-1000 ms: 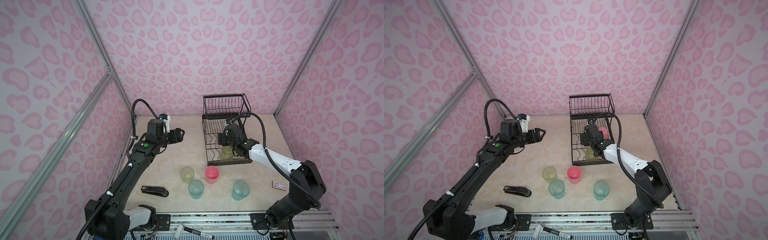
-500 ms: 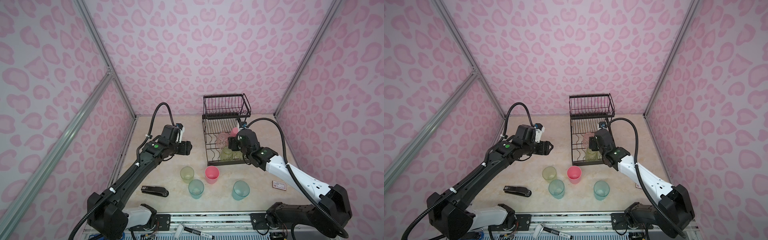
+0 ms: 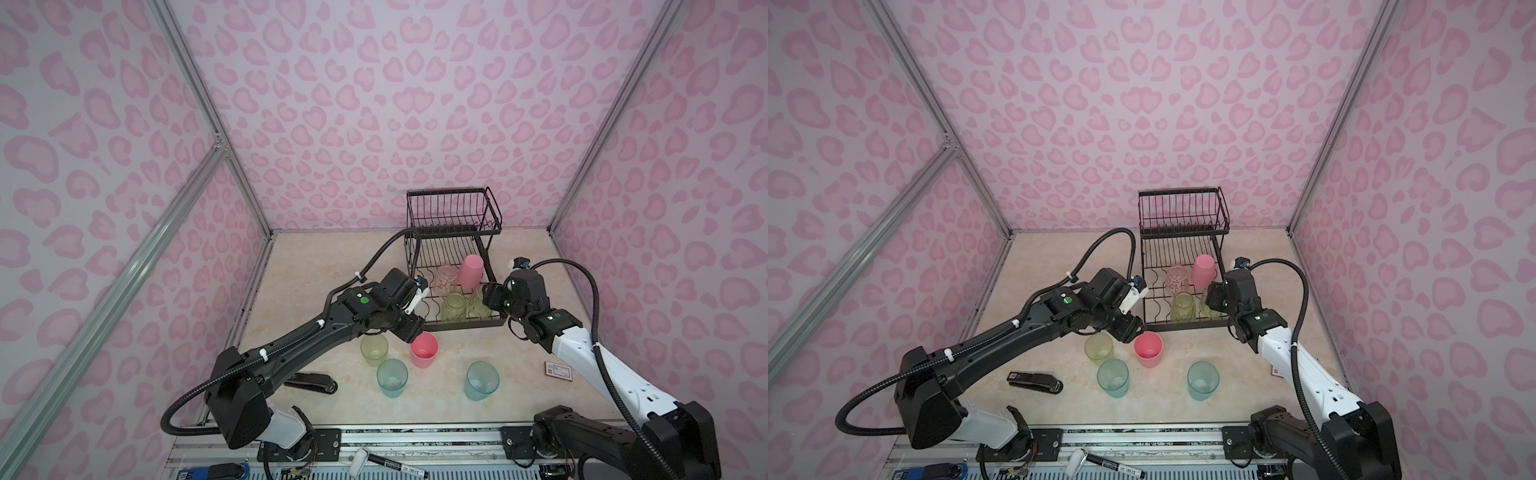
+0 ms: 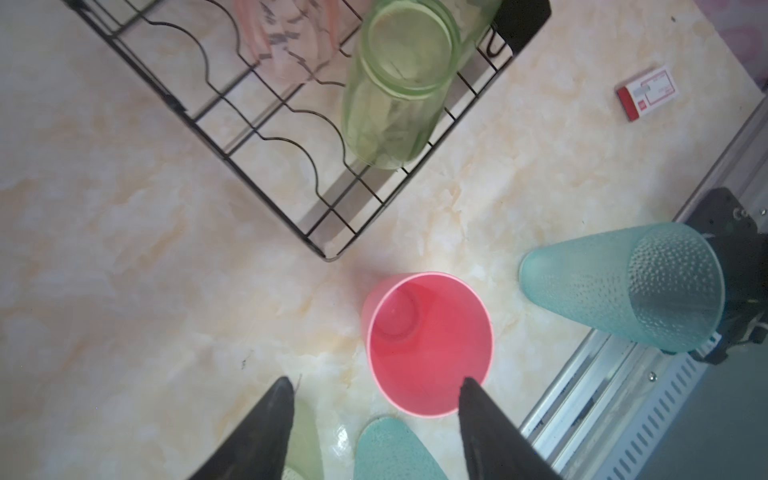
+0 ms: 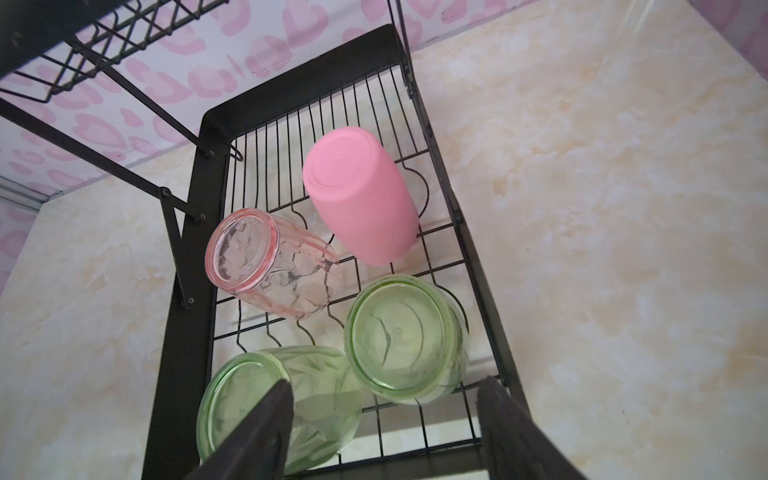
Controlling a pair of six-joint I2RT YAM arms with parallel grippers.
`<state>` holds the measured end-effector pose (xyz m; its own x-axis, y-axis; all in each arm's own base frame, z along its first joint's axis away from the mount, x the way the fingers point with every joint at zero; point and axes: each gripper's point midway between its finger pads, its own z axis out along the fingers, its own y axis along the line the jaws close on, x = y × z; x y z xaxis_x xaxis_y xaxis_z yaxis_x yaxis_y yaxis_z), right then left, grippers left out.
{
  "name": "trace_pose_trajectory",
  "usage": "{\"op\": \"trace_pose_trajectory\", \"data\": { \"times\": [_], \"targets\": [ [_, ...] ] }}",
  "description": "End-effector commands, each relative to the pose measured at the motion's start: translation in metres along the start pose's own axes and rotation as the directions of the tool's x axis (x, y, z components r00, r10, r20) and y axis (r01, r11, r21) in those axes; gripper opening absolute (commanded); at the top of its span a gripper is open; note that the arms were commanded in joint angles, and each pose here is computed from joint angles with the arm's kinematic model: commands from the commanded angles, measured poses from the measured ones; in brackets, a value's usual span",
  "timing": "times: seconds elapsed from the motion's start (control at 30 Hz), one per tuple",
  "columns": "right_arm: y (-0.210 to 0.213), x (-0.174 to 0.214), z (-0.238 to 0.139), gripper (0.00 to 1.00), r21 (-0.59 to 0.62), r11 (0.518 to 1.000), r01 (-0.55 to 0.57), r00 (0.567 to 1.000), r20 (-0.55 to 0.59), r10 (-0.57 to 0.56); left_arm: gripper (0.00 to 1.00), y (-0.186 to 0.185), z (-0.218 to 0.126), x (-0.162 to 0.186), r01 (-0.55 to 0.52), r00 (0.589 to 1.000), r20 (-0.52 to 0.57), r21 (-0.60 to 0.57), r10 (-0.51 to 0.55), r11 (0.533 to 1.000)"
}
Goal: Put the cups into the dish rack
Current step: 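Reach the left gripper to the solid pink cup while right withdraws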
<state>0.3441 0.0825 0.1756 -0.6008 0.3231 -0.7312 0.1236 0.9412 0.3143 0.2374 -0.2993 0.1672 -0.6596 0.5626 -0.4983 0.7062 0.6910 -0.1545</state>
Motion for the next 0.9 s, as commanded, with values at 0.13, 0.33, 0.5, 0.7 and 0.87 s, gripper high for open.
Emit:
{"op": "trace_pose_trajectory", "data": {
  "times": [0.13, 0.33, 0.5, 0.7, 0.87],
  "targets": [
    [0.002, 0.002, 0.000, 0.70, -0.037, 0.999, -0.020, 1.000, 0.004, 0.020, 0.59, 0.001, 0.026, 0.016, -0.093, 0.991, -0.103, -0.056, 0.087, 0.994],
    [0.003, 0.000, 0.000, 0.70, -0.046, 0.999, -0.017, 1.000, 0.016, 0.018, 0.54, 0.007, 0.046, 0.022, -0.104, 0.984, -0.155, -0.083, 0.090, 0.991],
    [0.004, -0.002, 0.000, 0.70, -0.053, 0.999, -0.013, 1.000, 0.021, 0.015, 0.31, 0.014, 0.058, 0.020, -0.108, 0.981, -0.176, -0.123, 0.086, 0.986],
    [0.007, -0.002, 0.003, 0.69, -0.058, 0.998, -0.007, 1.000, 0.018, 0.008, 0.12, 0.013, 0.062, 0.015, -0.108, 0.981, -0.172, -0.120, 0.087, 0.987],
    [0.008, -0.005, 0.003, 0.69, -0.058, 0.998, -0.003, 1.000, 0.024, 0.005, 0.04, 0.015, 0.056, 0.012, -0.121, 0.982, -0.159, -0.136, 0.098, 0.983]
  ]
}}
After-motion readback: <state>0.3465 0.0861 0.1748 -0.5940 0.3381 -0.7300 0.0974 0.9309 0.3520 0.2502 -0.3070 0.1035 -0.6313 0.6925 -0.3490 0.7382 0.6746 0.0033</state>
